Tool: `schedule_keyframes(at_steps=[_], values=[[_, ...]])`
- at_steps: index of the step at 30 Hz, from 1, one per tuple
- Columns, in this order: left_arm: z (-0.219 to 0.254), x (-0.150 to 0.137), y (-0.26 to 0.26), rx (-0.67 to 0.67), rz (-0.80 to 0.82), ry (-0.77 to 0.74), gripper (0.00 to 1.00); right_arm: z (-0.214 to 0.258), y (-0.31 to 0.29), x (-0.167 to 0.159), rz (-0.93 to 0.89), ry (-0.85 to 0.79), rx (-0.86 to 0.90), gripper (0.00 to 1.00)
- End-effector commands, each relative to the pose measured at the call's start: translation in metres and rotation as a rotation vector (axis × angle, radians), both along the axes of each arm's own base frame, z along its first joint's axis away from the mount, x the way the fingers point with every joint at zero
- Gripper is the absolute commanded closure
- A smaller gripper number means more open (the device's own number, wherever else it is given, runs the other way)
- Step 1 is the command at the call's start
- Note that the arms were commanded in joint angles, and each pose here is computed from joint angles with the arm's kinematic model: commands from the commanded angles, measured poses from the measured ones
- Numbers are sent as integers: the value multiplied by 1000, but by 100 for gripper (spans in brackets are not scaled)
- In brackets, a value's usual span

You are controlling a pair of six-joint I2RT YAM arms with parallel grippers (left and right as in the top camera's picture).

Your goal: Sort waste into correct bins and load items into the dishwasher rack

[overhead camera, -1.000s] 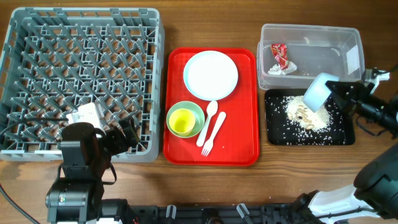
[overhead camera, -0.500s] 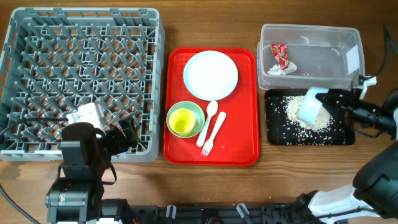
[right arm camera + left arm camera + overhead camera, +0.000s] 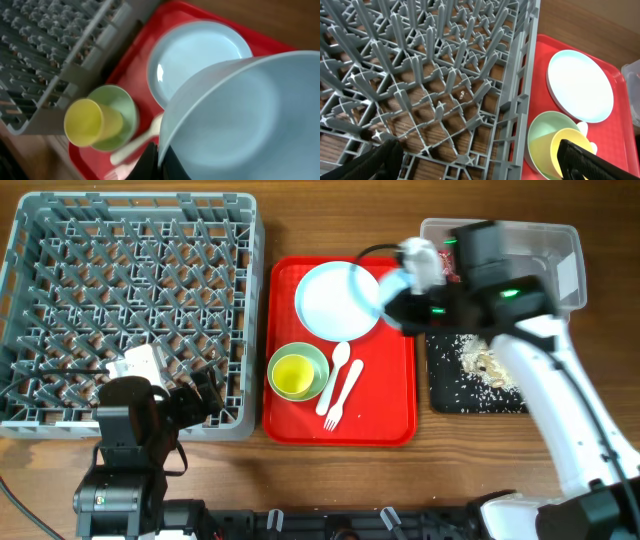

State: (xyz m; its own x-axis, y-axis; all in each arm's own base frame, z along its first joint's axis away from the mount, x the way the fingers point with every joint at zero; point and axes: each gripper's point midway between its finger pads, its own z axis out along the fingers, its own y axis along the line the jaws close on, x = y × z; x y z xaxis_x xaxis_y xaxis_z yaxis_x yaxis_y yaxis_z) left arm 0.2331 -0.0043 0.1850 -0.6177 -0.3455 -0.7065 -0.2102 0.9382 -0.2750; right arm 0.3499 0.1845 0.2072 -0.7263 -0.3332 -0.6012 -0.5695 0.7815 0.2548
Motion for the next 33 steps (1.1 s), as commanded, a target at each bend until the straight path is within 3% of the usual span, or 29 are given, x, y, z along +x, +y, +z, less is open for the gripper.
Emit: schedule_keyframes(at_steps=[1, 5, 11, 12, 14, 16, 19, 22, 24, 27, 33], values=[[8, 2, -1, 9, -16, -23, 0, -9, 56, 21, 11, -164, -113, 96], [8, 1, -1, 9, -16, -22, 0, -75, 101, 23, 68, -71, -137, 96], [8, 1, -1, 9, -16, -22, 0, -145, 108, 19, 87, 73, -175, 96], [8, 1, -1, 9, -16, -22, 0, -143, 110, 22, 86, 60, -165, 95], [8, 1, -1, 9, -16, -22, 0, -143, 110, 22, 71, 71, -161, 82], [8, 1, -1, 9, -16, -22, 0, -138, 105, 16, 71, 88, -171, 63], [8, 1, -1, 9, -16, -22, 0, -81, 99, 11, 37, 27, -111, 50], [8, 1, -1, 9, -16, -22, 0, -1, 100, -21, 76, -22, 51, 38], [8, 1, -1, 9, -16, -22, 0, -2, 99, -44, 64, 107, 93, 37], [8, 1, -1, 9, -16, -19, 0, -47, 90, -64, -14, 289, 44, 39], [8, 1, -1, 9, -16, -19, 0, -139, 100, -82, -73, 505, -74, 52]])
